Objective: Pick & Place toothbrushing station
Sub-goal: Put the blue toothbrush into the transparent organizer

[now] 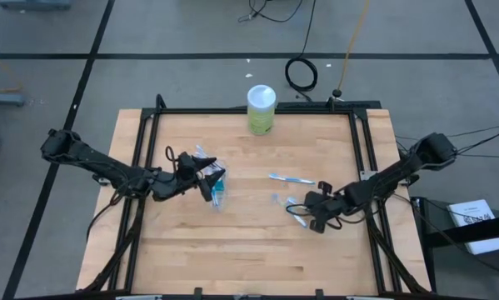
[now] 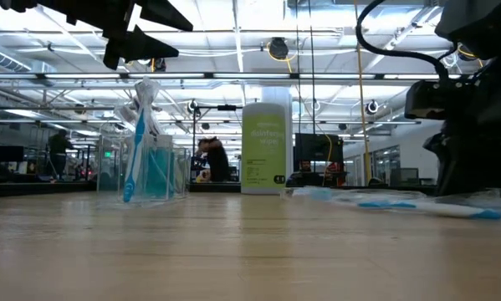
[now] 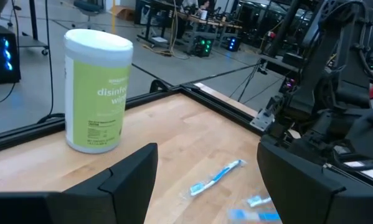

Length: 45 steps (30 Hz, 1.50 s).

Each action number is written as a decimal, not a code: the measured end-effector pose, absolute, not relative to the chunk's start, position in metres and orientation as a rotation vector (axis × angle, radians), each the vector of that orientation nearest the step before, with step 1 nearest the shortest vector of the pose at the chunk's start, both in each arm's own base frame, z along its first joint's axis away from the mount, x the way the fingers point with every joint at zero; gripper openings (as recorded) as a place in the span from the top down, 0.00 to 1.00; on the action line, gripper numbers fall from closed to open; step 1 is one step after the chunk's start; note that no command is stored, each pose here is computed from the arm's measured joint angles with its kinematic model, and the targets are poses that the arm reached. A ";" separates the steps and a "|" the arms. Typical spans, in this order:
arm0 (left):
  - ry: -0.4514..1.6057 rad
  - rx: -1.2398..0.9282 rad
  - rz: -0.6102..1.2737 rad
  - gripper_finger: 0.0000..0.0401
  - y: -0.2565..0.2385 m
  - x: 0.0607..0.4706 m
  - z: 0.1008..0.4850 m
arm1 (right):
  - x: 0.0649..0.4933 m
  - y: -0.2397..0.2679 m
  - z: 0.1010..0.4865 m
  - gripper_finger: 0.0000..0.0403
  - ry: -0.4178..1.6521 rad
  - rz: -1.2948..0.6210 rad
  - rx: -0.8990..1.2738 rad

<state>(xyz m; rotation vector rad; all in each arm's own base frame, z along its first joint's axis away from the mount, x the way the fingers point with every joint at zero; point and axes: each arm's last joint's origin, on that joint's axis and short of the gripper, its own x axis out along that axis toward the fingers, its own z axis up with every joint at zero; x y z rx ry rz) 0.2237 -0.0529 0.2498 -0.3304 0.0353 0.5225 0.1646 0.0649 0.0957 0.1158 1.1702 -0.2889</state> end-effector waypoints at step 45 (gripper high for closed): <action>-0.222 -0.060 0.152 0.30 -0.065 0.323 0.249 | 0.241 0.029 0.212 0.98 -0.243 0.106 -0.129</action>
